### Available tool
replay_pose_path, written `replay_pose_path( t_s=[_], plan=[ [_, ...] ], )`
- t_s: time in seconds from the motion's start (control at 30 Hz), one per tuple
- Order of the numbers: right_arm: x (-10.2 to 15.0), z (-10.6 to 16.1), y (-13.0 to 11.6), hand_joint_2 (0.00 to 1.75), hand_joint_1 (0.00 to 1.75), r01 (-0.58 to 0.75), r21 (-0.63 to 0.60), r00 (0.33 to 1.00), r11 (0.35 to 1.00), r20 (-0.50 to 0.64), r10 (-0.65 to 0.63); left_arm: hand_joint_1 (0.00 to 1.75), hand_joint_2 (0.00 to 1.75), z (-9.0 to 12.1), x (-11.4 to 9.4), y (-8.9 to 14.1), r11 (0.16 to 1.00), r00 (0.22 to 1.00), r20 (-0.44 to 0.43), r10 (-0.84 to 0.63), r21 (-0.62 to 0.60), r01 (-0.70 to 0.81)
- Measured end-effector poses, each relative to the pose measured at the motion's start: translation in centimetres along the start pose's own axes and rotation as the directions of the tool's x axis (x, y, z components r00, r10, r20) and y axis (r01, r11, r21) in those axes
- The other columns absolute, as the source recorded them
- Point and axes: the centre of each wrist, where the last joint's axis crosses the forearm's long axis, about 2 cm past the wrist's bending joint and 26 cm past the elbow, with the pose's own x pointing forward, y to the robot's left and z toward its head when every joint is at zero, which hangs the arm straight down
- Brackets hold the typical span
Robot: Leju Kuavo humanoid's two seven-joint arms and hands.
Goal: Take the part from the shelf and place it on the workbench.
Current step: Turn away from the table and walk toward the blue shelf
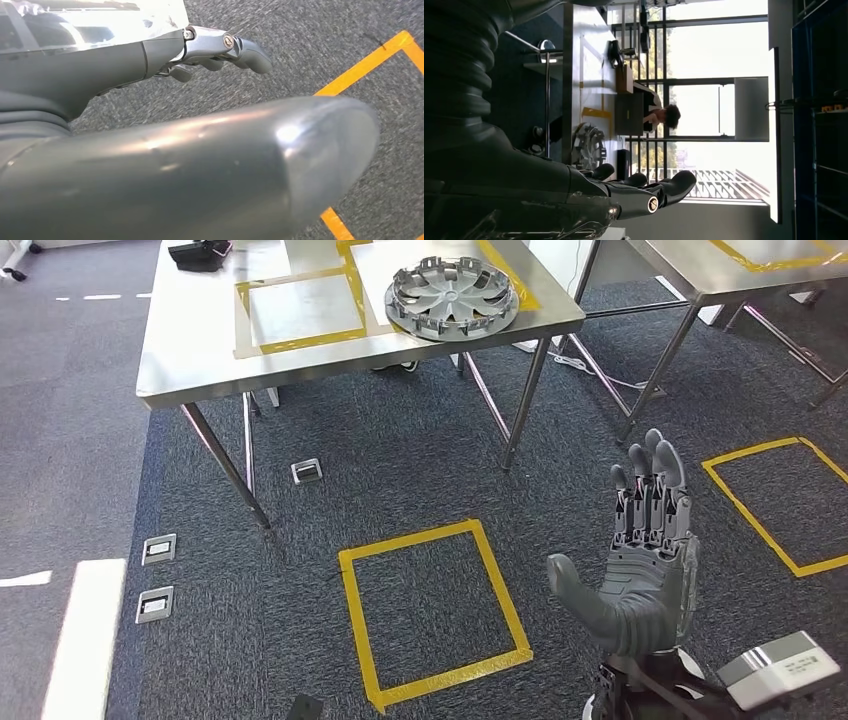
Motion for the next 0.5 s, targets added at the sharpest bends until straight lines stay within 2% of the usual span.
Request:
replay_pose_path(
  t_s=[0.1, 0.23, 0.37, 0.5],
  plan=[
    [-0.1, 0.1, -0.1, 1.75, 0.0, 0.003, -0.004, 1.0, 1.0, -0.019, -0.003, 0.0, 0.0, 0.0, 0.0, 0.0, 1.0, 1.0, -0.019, 0.008, 0.007, -0.008],
    [-0.7, 0.5, -0.1, 1.75, 0.0, 0.052, -0.023, 0.99, 0.998, -0.129, -0.055, 0.0, 1.75, 0.0, -0.1, 0.0, 0.999, 0.996, -0.075, 0.037, 0.018, -0.036],
    [-2.8, 1.3, 0.0, 1.75, 0.0, 0.086, -0.055, 0.948, 0.995, -0.302, -0.099, 0.0, 1.75, 0.0, 0.0, 0.0, 0.998, 0.992, -0.114, 0.061, 0.021, -0.059],
    [-6.2, 3.0, -0.1, 1.75, 0.0, 0.102, -0.103, 0.847, 0.989, -0.512, -0.141, 0.0, 1.75, 0.1, 0.1, -0.2, 0.997, 0.987, -0.143, 0.075, 0.021, -0.072]
  ],
)
